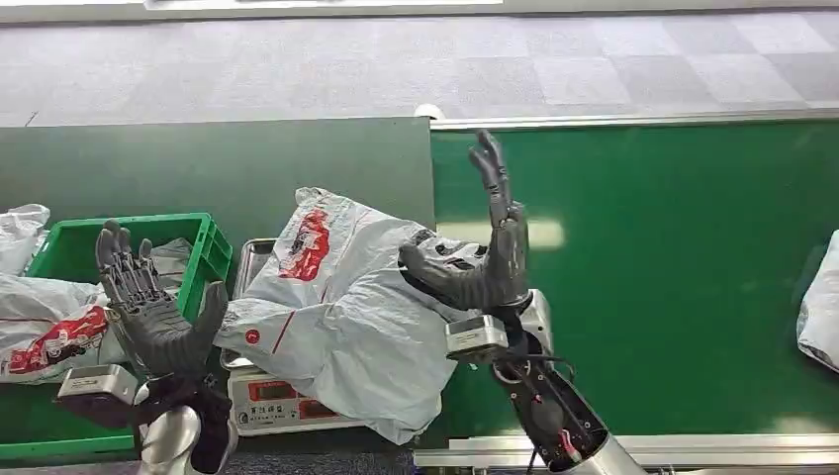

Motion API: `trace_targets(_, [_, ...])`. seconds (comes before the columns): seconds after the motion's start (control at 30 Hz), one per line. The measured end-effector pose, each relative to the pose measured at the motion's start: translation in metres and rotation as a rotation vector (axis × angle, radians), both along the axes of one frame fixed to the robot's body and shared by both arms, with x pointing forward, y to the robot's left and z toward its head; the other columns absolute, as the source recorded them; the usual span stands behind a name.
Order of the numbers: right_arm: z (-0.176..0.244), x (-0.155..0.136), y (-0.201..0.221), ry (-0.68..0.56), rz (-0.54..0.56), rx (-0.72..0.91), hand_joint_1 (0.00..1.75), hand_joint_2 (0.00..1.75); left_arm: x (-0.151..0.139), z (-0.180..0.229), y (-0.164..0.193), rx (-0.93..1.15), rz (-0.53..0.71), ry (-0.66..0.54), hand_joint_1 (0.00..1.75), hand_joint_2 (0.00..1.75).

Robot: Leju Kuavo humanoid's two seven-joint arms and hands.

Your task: Moved the parcel from conveyor to table for the left to box.

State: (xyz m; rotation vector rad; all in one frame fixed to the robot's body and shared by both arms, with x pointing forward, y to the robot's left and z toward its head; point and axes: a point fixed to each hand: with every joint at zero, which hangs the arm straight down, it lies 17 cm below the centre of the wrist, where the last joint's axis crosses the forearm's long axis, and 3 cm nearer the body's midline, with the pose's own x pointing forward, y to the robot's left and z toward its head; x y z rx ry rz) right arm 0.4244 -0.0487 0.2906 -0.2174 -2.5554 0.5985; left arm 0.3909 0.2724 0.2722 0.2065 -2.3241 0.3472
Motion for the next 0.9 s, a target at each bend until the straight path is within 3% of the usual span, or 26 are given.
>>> trace_targets(0.23, [0.001, 0.005, -0.056, 0.070, -0.059, 0.140, 0.00, 1.75, -0.005, -0.003, -0.010, 0.031, -0.042, 0.004, 0.00, 1.75])
trace_targets(0.4, [-0.026, 0.021, -0.107, 0.230, -0.107, 0.251, 0.00, 1.75, -0.006, -0.009, -0.037, 0.103, -0.129, 0.014, 0.00, 1.75])
trace_targets(0.53, [-0.041, 0.025, -0.134, 0.276, -0.157, 0.289, 0.00, 1.75, -0.006, -0.014, -0.043, 0.117, -0.144, 0.028, 0.00, 1.75])
trace_targets(0.77, [-0.058, 0.031, -0.141, 0.360, -0.164, 0.286, 0.00, 1.75, -0.006, -0.022, -0.054, 0.163, -0.170, 0.048, 0.00, 1.75])
trace_targets(0.9, [-0.084, 0.033, -0.124, 0.444, -0.135, 0.195, 0.00, 1.75, 0.000, -0.048, -0.088, 0.376, -0.206, 0.127, 0.00, 1.75])
